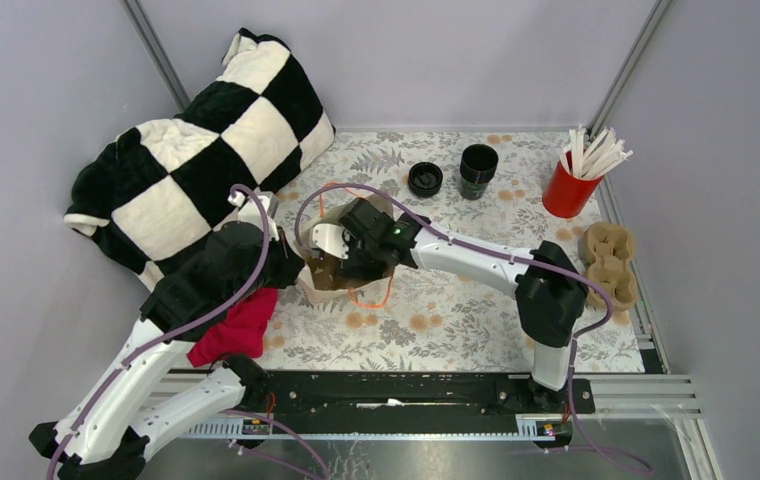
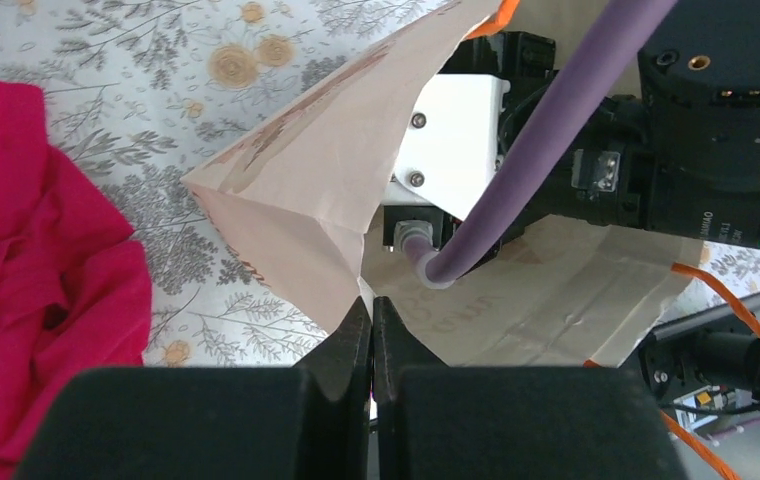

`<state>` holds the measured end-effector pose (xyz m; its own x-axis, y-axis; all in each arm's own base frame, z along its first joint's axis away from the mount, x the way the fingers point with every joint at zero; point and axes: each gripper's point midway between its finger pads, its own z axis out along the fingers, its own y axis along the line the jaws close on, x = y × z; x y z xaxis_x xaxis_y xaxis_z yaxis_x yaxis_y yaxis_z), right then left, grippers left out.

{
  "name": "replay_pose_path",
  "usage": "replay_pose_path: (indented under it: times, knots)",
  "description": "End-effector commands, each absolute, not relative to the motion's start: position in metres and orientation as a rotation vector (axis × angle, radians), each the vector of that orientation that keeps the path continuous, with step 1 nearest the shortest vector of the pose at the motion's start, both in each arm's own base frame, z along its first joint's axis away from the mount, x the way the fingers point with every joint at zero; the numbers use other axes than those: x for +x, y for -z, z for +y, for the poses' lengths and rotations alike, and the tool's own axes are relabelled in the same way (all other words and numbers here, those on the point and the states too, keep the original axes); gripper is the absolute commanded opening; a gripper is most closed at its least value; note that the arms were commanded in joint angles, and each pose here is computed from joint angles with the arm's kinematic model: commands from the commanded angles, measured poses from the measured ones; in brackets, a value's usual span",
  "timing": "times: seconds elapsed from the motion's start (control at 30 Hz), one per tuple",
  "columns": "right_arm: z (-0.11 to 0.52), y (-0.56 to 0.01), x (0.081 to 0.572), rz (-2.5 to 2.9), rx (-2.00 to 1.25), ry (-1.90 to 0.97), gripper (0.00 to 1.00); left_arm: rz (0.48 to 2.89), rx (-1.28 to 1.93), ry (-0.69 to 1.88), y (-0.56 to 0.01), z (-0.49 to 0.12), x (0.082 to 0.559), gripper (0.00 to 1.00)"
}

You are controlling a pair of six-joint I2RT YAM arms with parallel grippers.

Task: Pack the takeout coffee

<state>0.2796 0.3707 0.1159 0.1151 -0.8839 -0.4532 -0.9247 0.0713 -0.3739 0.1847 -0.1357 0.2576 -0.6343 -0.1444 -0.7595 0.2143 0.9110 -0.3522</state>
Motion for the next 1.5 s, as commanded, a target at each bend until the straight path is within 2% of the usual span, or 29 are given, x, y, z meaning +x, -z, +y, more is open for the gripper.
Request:
replay_pose_path:
  times: [0.0, 0.1, 0.27, 0.5, 0.57, 0.8, 1.03, 1.27, 1.47]
  knots:
    - [0.359, -0.07, 0.247, 1.895, -1.972, -0.154, 0.33, 2.179, -0.044, 0.433, -0.272, -0.118, 0.19, 0.02]
    - [0.359, -0.067, 0.245, 1.916, -2.01, -0.159, 0.33, 2.176, -0.07, 0.38, -0.276, -0.111, 0.194, 0.06]
    - [0.359, -0.062, 0.238, 1.982, -2.038, -0.182, 0.32, 2.15, -0.097, 0.312, -0.284, -0.102, 0.201, 0.25]
    - [0.362, -0.03, 0.237, 2.061, -2.053, -0.179, 0.32, 2.084, -0.117, 0.272, -0.308, -0.088, 0.201, 0.6]
    - [0.365, -0.02, 0.234, 2.084, -2.062, -0.201, 0.32, 2.061, -0.116, 0.274, -0.318, -0.085, 0.2, 0.65]
    - [0.362, 0.012, 0.223, 2.195, -2.062, -0.211, 0.31, 2.018, -0.102, 0.236, -0.342, -0.075, 0.199, 0.68]
    - [0.336, 0.044, 0.205, 2.322, -2.092, -0.192, 0.29, 2.017, -0.092, 0.205, -0.342, -0.068, 0.195, 0.68]
    - [0.309, 0.027, 0.216, 2.377, -2.05, -0.097, 0.31, 2.016, -0.097, 0.2, -0.338, -0.069, 0.198, 0.68]
    - [0.338, 0.001, 0.237, 2.315, -1.976, -0.132, 0.34, 2.012, -0.089, 0.197, -0.339, -0.072, 0.202, 0.68]
